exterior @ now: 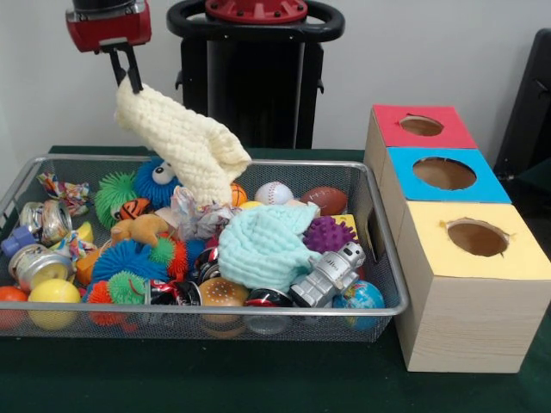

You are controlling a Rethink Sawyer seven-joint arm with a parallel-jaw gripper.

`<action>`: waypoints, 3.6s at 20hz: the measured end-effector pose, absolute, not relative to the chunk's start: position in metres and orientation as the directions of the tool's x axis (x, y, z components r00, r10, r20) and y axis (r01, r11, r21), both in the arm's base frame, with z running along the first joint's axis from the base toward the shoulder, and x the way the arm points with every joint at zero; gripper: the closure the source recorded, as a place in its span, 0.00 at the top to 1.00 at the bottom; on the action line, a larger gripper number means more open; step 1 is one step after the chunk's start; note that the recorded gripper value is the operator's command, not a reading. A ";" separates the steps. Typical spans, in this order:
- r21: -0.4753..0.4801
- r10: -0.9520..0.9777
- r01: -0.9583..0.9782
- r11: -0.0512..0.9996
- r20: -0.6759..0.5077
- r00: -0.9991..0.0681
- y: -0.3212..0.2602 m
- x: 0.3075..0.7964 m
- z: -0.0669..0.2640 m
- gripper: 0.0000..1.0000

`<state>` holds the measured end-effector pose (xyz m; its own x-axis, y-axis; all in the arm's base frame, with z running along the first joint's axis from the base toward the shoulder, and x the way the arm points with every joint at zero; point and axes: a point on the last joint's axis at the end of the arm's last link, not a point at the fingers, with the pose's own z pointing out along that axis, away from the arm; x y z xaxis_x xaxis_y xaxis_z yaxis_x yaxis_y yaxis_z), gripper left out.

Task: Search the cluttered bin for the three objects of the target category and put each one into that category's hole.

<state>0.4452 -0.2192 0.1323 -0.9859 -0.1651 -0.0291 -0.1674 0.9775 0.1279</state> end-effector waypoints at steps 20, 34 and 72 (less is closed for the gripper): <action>0.089 -0.171 -0.174 0.981 -0.038 -0.985 -0.252 0.466 0.142 0.00; 0.082 -0.193 -0.196 0.977 -0.044 -0.980 -0.262 0.467 0.144 0.00; 0.061 -0.350 -0.352 0.934 -0.041 -0.936 -0.186 0.471 0.144 1.00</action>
